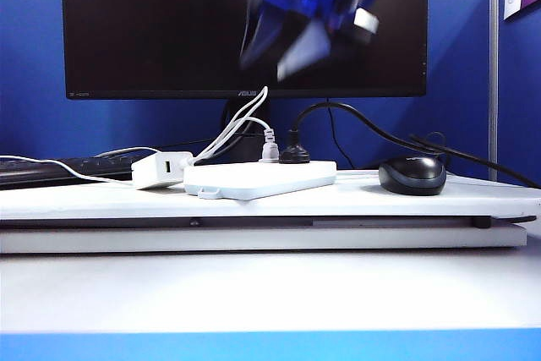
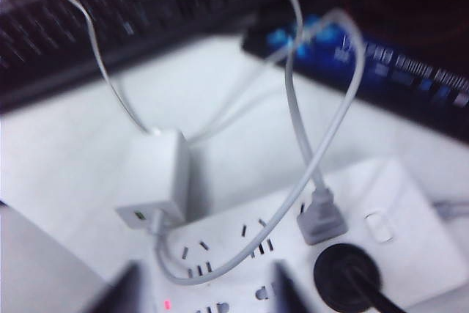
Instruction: Unplug the white charger from the socket, then place it next to the socket.
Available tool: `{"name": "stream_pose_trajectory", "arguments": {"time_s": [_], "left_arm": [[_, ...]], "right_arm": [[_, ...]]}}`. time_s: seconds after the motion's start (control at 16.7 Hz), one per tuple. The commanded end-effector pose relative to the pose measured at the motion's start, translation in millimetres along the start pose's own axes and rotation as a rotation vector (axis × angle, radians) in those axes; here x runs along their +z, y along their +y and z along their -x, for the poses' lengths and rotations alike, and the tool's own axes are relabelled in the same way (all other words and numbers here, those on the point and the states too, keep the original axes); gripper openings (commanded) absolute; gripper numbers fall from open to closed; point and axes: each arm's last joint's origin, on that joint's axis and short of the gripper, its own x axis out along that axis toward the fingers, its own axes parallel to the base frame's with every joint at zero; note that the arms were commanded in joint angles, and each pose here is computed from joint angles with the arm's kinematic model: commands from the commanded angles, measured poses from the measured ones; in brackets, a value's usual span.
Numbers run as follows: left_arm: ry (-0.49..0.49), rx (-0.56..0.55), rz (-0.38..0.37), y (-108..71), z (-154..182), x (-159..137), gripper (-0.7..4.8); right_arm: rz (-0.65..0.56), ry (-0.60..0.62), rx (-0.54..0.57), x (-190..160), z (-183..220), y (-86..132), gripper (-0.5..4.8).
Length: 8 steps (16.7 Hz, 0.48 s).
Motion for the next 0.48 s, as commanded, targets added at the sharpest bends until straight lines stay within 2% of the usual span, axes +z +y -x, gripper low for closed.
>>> {"name": "stream_pose_trajectory", "arguments": {"time_s": [0.06, 0.18, 0.24, 0.3, 0.48], "left_arm": [[-0.091, 0.014, -0.020, -8.4, 24, 10, -0.05], [-0.136, 0.048, -0.032, -16.9, 47, 14, -0.05], [-0.166, 0.096, -0.046, -23.5, 66, 16, -0.05], [-0.190, 0.154, -0.060, -33.3, 92, 15, -0.05], [-0.146, 0.245, -0.060, -56.5, 144, -4, -0.05]], "right_arm": [[0.115, -0.166, 0.017, 26, 55, 6, -0.05], [0.151, -0.293, 0.002, 38, 100, 10, -0.05], [0.152, -0.362, -0.013, 42, 129, 12, -0.05], [0.203, -0.425, -0.026, 43, 157, 13, -0.05], [0.259, -0.474, -0.042, 28, 184, 12, -0.05]]}}
